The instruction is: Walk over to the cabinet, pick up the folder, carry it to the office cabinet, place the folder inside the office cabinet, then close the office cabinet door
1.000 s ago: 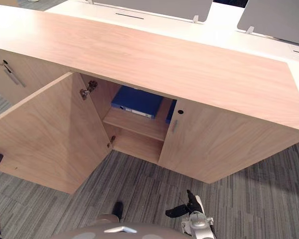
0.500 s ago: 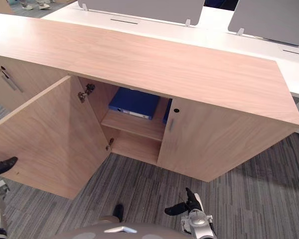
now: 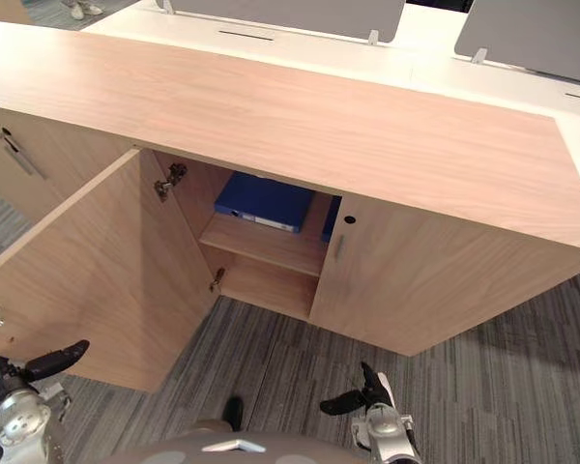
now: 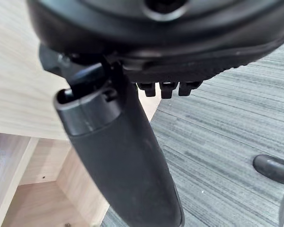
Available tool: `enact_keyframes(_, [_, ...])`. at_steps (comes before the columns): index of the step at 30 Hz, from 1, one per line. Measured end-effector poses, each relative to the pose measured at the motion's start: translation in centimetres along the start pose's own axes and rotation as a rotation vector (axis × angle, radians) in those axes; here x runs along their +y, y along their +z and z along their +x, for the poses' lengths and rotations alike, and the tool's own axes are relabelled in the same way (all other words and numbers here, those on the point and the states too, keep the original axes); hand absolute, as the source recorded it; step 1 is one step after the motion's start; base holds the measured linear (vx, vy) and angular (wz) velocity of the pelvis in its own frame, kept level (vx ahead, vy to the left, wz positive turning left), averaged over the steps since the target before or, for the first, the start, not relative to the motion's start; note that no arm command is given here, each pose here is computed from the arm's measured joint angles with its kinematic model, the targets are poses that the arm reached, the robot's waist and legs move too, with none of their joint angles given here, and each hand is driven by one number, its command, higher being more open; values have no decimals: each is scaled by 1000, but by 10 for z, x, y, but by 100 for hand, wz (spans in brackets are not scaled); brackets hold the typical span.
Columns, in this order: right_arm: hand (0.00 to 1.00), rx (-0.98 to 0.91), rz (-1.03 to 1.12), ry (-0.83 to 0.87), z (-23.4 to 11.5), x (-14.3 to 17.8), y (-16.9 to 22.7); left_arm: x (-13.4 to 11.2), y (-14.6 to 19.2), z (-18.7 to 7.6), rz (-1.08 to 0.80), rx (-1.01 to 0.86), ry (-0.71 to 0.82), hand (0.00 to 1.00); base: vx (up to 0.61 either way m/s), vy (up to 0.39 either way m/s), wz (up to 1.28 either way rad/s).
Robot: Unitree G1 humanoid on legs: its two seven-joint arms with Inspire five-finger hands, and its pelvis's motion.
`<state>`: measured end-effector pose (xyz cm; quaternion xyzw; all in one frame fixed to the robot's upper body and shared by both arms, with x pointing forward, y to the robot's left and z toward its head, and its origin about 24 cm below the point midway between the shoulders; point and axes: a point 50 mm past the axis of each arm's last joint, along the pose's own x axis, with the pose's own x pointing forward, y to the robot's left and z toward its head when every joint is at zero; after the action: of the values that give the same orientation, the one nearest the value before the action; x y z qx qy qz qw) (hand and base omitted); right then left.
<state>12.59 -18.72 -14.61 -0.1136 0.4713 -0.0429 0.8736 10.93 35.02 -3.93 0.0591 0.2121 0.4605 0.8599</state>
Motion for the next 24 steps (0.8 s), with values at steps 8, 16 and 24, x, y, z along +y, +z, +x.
enact_keyframes(8, [100, 5, 4, 4, -1, 2, -1, -30, -40, -35, 51, 124, -143, 100, -81, 9, -3])
enact_keyframes(16, [100, 37, 31, 35, -5, 18, -11, -83, -81, -102, 65, 284, -456, 100, -93, 23, -5])
enact_keyframes(24, [100, 28, 62, 7, -5, 19, -9, -129, -78, -133, 139, 258, -780, 100, 51, 10, -33])
